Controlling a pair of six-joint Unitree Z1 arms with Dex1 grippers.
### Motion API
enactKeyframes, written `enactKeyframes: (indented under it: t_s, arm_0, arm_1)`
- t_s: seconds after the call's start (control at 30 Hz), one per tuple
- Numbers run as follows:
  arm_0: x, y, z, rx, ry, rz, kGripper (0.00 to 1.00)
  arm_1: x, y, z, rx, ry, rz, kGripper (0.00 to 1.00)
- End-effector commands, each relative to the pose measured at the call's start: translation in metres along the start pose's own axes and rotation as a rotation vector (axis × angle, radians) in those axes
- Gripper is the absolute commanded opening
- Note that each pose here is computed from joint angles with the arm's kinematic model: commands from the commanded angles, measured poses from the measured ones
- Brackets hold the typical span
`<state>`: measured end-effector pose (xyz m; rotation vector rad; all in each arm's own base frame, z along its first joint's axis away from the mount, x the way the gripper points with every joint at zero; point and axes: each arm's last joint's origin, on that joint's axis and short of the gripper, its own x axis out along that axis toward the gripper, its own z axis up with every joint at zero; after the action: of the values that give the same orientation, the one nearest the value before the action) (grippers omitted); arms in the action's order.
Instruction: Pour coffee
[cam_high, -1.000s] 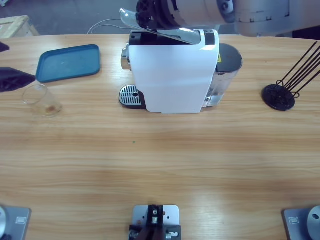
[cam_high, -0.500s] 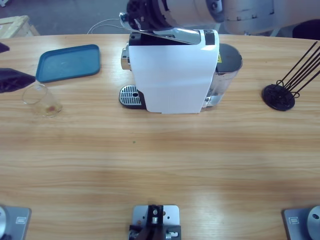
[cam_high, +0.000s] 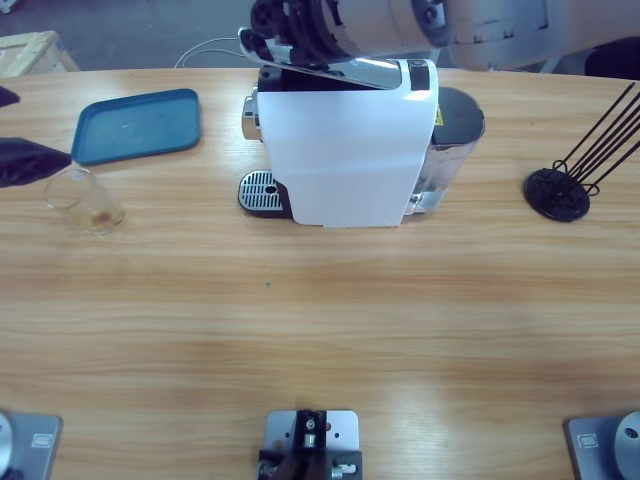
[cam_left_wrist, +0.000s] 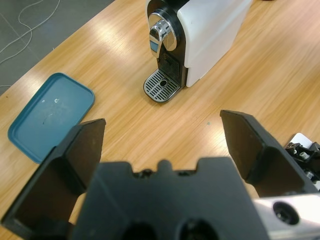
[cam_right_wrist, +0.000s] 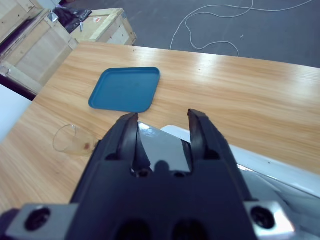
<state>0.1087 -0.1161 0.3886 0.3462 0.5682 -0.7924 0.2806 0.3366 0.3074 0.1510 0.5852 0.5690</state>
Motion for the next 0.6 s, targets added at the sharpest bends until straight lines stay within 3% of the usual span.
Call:
enactKeyframes:
  t_s: [0.03,0.2,0.47,0.6]
  arm_0:
    - [0.009,-0.003,-0.013,0.008,0.064,-0.024,1.0]
    - [0.009,-0.003,-0.013,0.008,0.064,-0.024,1.0]
    - [0.009,-0.003,-0.014,0.008,0.066,-0.024,1.0]
    - [0.009,-0.003,-0.014,0.008,0.068,-0.024,1.0]
  arm_1:
    - [0.072,-0.018,-0.15,-0.148,0.466,-0.12,0.0]
    - [0.072,-0.019,-0.151,-0.144,0.475,-0.121,0.0]
    - [0.075,-0.024,-0.165,-0.147,0.589,-0.158,0.0]
    - [0.077,-0.023,-0.166,-0.149,0.606,-0.161,0.0]
